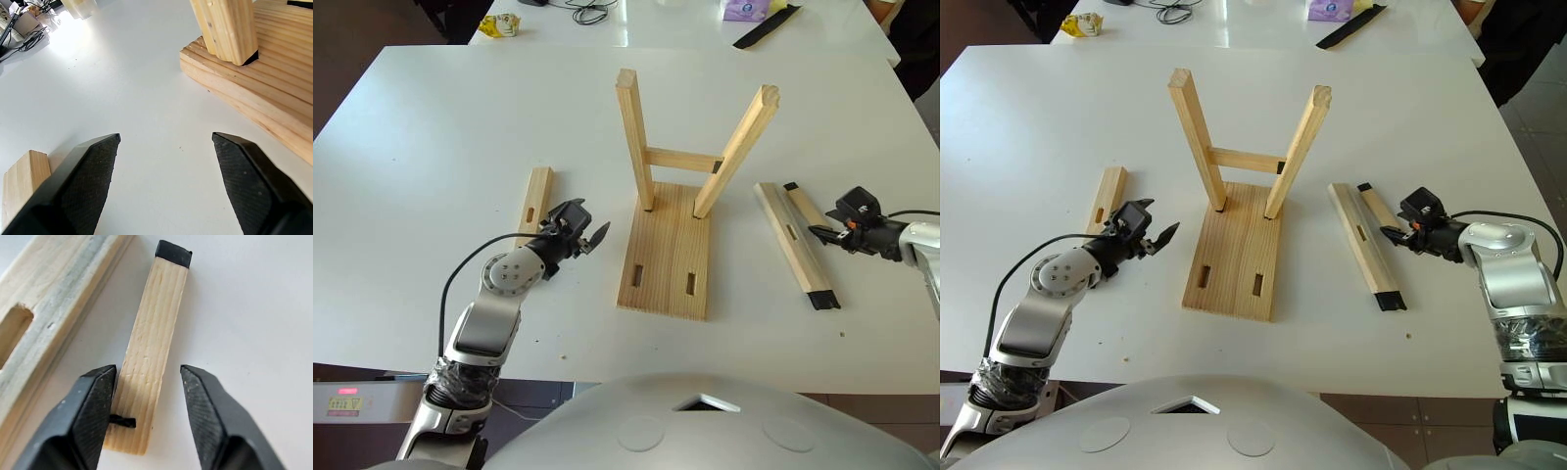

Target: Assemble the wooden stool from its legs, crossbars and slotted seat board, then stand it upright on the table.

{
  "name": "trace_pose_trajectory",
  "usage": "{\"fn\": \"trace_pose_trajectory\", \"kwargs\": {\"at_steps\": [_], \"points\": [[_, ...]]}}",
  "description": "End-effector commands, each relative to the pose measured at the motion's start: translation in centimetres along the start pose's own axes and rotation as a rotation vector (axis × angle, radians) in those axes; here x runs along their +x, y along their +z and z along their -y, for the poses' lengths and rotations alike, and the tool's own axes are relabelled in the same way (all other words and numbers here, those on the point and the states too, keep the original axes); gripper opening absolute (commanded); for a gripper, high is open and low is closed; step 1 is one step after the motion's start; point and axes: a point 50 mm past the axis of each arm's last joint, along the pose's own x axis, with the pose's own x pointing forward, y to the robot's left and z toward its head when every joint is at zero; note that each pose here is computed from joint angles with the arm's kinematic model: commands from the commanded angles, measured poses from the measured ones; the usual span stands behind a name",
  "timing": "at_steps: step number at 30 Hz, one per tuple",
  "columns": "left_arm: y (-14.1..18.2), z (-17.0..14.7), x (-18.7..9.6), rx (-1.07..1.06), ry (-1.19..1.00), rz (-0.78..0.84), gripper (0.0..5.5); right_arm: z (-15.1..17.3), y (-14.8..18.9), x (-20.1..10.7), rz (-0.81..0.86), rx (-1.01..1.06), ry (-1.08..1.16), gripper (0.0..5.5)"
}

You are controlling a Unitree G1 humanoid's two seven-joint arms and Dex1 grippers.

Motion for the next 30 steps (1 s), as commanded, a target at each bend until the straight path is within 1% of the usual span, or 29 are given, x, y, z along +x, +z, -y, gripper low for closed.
{"fn": "trace_pose_trajectory", "kwargs": {"at_steps": [1, 3, 4, 10, 13, 17, 20, 24, 25, 28, 30], "points": [[0.2, -0.3, 0.1, 0.0, 0.006, 0.002, 3.48, -0.2, -0.7, 0.7, -0.016, 0.028, -0.008, 1.85], [0.2, -0.5, 0.2, 0.004, 0.014, 0.003, 3.48, -0.1, -0.2, 0.9, 0.018, 0.037, -0.01, 1.39], [0.2, -0.7, 0.2, 0.005, 0.018, 0.005, 3.48, -0.1, 0.0, 1.0, 0.033, 0.043, -0.013, 1.31], [0.6, -1.9, 0.2, 0.021, 0.048, 0.017, 3.48, 0.1, 0.4, 1.3, 0.083, 0.061, -0.05, 1.31], [0.9, -2.9, 0.1, 0.026, 0.073, 0.027, 3.48, 0.8, 0.9, 1.0, 0.11, 0.073, -0.09, 1.31], [1.4, -4.7, -0.1, 0.017, 0.127, 0.046, 3.48, 2.0, 2.0, 0.6, 0.162, 0.089, -0.151, 1.31], [2.0, -6.7, -0.6, -0.004, 0.193, 0.072, 3.48, 2.9, 3.3, -0.1, 0.224, 0.094, -0.185, 1.31], [3.7, -9.9, -1.9, -0.09, 0.311, 0.165, 3.48, 3.8, 6.6, -1.8, 0.426, 0.116, -0.157, 1.31], [4.3, -10.6, -2.2, -0.117, 0.342, 0.201, 3.48, 3.9, 7.7, -2.5, 0.502, 0.146, -0.127, 1.31], [5.9, -12.5, -3.1, -0.284, 0.39, 0.271, 3.48, 3.8, 10.9, -5.1, 0.727, 0.222, -0.008, 1.31], [7.4, -13.6, -3.8, -0.334, 0.389, 0.366, 3.48, 3.3, 12.8, -6.9, 0.846, 0.238, 0.093, 1.31]]}}
